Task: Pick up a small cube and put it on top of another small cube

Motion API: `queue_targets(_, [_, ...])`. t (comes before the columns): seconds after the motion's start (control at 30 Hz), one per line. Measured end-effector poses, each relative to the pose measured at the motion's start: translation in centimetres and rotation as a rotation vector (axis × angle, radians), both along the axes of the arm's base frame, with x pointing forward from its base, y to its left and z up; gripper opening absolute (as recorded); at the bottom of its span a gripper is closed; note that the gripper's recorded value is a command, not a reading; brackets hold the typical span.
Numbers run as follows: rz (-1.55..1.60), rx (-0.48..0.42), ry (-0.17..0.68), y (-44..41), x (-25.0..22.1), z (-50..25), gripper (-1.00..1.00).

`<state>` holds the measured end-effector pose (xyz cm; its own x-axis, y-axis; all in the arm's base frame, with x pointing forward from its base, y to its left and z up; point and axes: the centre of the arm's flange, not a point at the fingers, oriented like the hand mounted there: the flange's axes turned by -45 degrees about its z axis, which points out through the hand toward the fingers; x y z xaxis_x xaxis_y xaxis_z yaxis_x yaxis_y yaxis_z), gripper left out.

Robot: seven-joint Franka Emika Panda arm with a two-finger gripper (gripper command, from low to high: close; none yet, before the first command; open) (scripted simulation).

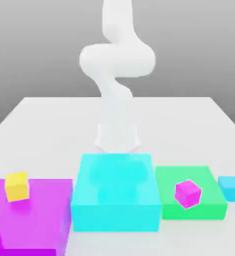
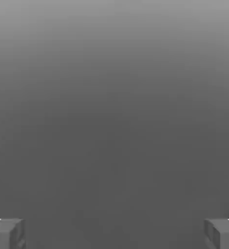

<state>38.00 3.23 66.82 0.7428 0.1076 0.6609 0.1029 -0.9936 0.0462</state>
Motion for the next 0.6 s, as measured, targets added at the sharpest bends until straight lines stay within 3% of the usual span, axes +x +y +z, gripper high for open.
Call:
queue_targets(0.13, [0.196, -0.098, 0.116, 6.0, 3.8, -7.7, 0.00])
queue_targets(0.3, [0.448, -0.214, 0.246, 13.6, 5.3, -17.6, 0.00])
queue_targets(0.47, [0.713, -0.323, 0.366, 20.6, 3.4, -27.9, 0.00])
queue_targets(0.6, [0.952, -0.409, 0.453, 26.0, -0.9, -36.0, 0.00])
